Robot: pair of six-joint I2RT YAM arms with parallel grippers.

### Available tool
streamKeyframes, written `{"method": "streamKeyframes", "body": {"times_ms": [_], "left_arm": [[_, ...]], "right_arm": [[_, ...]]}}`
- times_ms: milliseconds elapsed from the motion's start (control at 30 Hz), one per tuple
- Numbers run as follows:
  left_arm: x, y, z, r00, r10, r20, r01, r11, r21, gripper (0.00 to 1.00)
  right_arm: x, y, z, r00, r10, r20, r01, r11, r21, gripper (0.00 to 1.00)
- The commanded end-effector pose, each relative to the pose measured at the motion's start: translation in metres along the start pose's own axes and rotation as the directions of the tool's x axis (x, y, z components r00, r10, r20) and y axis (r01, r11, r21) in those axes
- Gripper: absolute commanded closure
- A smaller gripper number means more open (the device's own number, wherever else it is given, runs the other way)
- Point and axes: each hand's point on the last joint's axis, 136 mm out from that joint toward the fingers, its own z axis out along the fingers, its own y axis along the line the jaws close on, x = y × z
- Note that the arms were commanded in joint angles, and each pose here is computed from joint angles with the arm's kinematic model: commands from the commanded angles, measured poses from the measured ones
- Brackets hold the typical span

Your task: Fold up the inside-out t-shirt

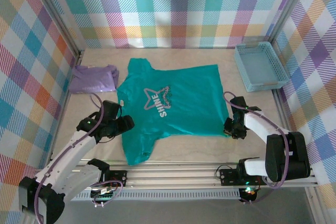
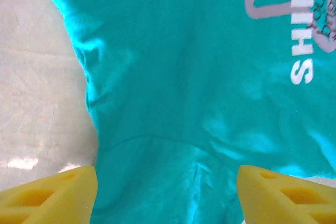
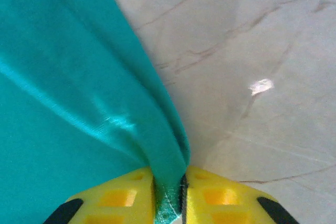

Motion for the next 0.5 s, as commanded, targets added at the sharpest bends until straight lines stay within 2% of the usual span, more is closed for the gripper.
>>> {"method": "streamKeyframes", "body": {"times_ms": [0, 100, 300, 467], "left_arm": [[0.025, 0.019, 0.0, 0.998, -0.025, -0.062, 0.019, 0.995, -0.101, 0.3], [0.047, 0.026, 0.003, 0.993, -0.031, -0.112, 0.015, 0.989, -0.147, 0.3], [0.091, 0.041, 0.007, 0.977, -0.037, -0.21, -0.01, 0.975, -0.22, 0.33], [0.125, 0.053, 0.014, 0.953, -0.039, -0.301, -0.038, 0.969, -0.246, 0.44]], "right_arm": [[-0.005, 0.011, -0.004, 1.0, -0.014, 0.02, 0.015, 0.999, -0.052, 0.87], [-0.01, 0.017, -0.01, 0.998, -0.027, 0.049, 0.031, 0.996, -0.081, 0.92], [-0.012, 0.026, -0.018, 0.995, -0.048, 0.082, 0.059, 0.988, -0.142, 0.95], [-0.013, 0.03, -0.024, 0.992, -0.067, 0.11, 0.085, 0.982, -0.171, 0.95]]}}
